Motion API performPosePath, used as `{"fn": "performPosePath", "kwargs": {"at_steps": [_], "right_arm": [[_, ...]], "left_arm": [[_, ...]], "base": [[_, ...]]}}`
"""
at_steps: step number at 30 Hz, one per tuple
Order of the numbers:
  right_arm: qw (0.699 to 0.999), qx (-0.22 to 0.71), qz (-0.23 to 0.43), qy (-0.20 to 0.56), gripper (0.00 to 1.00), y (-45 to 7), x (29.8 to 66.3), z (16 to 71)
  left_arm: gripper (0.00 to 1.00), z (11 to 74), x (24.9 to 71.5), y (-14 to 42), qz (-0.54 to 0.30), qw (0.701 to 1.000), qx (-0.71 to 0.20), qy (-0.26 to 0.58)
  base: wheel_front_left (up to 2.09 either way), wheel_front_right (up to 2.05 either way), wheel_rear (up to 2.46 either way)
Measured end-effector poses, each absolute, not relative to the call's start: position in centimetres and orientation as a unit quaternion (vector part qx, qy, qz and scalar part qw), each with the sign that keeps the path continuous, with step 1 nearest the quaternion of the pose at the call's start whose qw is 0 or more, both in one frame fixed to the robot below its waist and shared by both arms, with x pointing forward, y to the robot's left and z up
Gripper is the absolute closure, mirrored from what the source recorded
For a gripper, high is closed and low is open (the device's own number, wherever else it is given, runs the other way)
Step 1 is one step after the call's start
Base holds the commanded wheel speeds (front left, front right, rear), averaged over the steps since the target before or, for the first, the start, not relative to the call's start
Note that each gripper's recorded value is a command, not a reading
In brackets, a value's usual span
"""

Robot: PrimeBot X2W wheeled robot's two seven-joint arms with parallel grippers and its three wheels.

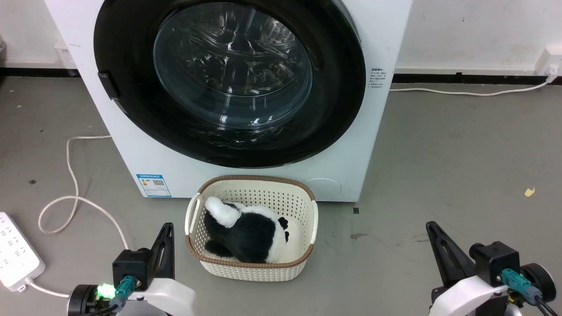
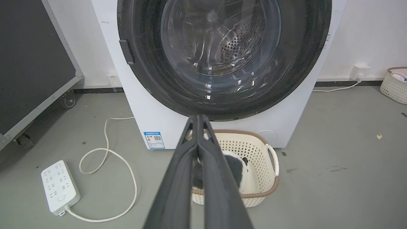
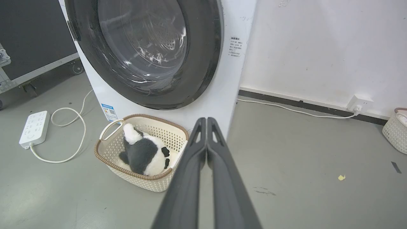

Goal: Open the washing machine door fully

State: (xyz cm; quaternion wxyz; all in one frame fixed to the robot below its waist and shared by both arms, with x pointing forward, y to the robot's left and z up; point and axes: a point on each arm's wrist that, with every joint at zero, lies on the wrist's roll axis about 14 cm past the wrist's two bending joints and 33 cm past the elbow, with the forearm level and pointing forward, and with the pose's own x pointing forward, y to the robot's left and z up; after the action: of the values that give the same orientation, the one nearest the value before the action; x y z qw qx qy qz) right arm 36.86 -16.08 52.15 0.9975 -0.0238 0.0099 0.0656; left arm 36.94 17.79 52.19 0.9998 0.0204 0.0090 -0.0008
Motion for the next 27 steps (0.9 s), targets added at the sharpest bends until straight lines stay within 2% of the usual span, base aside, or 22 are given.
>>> {"fn": "performPosePath", "kwargs": {"at_steps": [27], "right_arm": [[0.998,-0.024,0.066,0.01,1.0,-16.08,36.87,52.15]], "left_arm": [[1.0,52.19,36.94,17.78,-0.001,1.0,0.02,0.009]], "base": [[0.0,0.0,0.0]]}}
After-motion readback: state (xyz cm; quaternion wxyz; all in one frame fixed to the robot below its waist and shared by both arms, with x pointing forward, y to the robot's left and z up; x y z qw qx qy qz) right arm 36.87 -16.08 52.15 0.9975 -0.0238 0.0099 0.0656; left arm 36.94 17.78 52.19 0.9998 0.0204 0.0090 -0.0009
